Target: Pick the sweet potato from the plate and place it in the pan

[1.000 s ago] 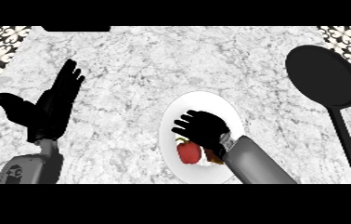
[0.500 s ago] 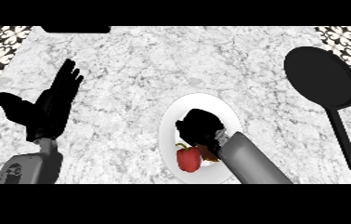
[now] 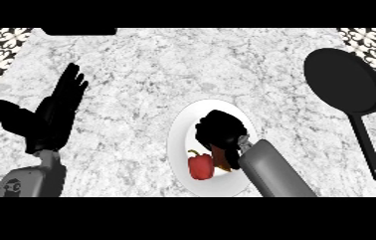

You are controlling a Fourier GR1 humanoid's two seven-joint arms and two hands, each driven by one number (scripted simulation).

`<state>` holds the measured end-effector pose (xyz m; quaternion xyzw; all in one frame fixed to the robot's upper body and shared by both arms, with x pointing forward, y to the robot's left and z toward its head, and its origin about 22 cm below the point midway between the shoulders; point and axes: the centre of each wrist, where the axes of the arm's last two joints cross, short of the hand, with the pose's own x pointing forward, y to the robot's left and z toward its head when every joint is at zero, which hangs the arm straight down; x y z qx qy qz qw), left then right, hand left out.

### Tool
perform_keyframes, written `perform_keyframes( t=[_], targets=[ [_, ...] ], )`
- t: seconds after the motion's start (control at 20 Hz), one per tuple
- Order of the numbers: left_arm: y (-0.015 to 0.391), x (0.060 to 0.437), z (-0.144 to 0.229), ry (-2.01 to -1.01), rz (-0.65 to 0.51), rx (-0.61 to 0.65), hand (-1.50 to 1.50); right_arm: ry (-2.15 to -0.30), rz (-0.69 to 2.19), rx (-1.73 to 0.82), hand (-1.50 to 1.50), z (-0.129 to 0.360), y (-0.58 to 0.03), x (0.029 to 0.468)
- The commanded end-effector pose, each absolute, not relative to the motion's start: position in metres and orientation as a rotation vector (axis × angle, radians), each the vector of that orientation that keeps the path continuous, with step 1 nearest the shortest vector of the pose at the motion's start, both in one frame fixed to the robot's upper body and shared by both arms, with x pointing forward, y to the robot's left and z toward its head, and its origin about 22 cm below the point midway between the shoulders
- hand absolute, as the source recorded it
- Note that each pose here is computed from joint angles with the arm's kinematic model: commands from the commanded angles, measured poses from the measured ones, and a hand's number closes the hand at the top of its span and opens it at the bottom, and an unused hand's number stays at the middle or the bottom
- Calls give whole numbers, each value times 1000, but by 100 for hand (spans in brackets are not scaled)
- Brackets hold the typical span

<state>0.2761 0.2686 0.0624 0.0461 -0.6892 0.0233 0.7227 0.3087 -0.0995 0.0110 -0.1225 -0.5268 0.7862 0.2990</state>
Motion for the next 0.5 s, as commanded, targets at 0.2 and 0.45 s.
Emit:
perform_keyframes(
  t=[0.2,0.45],
  targets=[
    [280,266,53,-1501,77,145,0,-1116,1278,-912,150,35,-189,348],
    [278,278,61,-1522,71,126,0,-1246,1059,-1281,150,115,-174,358]
  ],
)
